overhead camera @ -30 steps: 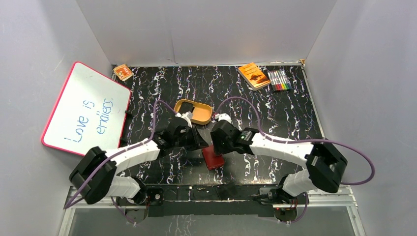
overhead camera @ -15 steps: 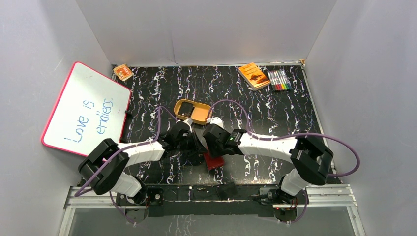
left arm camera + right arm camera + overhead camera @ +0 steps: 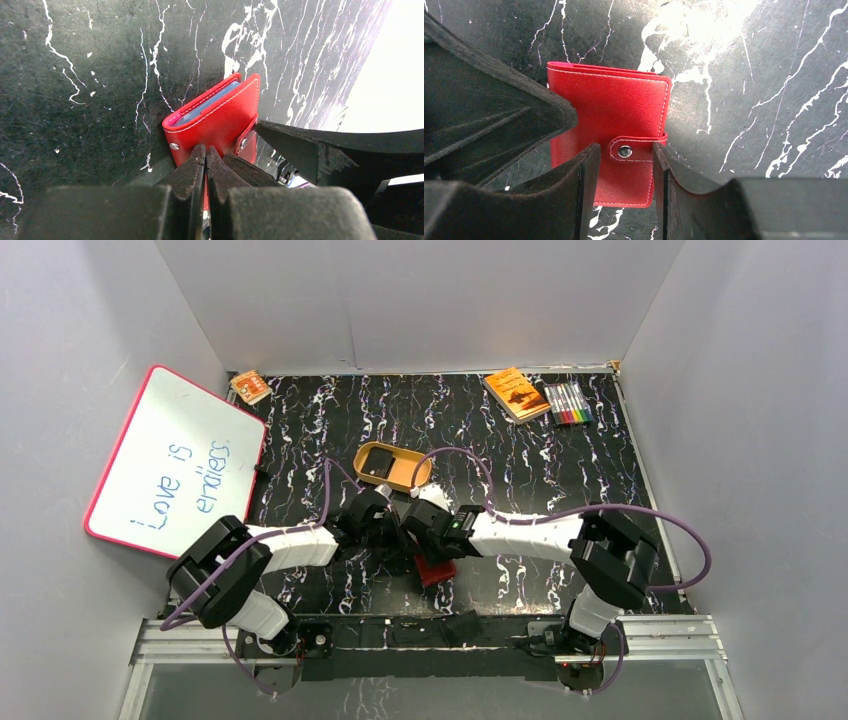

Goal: Put the credit cards into the card holder
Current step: Open the card holder at the center of the board.

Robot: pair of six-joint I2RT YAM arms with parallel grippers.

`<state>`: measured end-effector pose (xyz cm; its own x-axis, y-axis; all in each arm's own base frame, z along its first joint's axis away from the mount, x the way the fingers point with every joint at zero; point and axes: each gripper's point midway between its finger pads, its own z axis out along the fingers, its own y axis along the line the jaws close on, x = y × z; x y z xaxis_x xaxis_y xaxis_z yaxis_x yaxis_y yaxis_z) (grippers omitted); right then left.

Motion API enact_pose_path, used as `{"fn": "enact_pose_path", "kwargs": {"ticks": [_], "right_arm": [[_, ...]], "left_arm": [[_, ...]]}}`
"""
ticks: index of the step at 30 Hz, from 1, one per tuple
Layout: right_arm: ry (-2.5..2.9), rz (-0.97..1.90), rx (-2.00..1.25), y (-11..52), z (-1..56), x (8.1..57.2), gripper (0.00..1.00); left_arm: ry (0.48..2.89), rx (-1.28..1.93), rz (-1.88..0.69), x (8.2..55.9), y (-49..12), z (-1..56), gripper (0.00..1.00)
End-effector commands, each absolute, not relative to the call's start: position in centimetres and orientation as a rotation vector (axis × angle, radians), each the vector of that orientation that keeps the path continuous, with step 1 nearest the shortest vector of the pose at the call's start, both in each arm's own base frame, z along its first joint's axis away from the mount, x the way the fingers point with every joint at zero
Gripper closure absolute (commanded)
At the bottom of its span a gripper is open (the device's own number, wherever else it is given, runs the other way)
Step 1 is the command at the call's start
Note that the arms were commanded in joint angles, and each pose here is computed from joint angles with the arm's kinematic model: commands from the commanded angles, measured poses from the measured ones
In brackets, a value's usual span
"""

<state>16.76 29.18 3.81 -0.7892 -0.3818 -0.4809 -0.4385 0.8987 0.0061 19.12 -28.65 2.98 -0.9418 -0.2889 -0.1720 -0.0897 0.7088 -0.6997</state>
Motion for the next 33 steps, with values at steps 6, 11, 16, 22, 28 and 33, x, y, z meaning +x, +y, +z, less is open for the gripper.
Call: {"fn": "enact_pose_path", "kwargs": {"ticks": [6, 11, 16, 22, 28, 33], "right_arm": [[2.538, -0.029, -0.626, 28.6, 4.1, 17.2, 0.58], [2.533, -0.031, -0.610, 28.3, 4.6, 17.3, 0.68], [2.533, -0.042, -0.585, 27.8, 4.9, 17.2, 0.77], [2.538, -0.039, -0.535, 27.3, 5.4, 17.0, 1.00], [2.520, -0.006, -0.480, 26.9, 6.8, 17.1, 1.00], [2.532, -0.004, -0.423, 25.6, 6.9, 17.2, 1.00]], "left_arm": [[2.721, -0.328, -0.978, 18.1, -27.4, 1.1, 1.00], [2.740, -0.338, -0.935, 18.0, -26.9, 0.5, 1.00], [2.753, -0.344, -0.903, 17.9, -26.6, 0.0, 1.00], [2.776, -0.350, -0.861, 17.8, -26.2, -0.8, 1.00], [2.794, -0.348, -0.841, 17.6, -26.0, -1.3, 1.00], [2.799, -0.346, -0.834, 17.6, -26.0, -1.4, 1.00]]}}
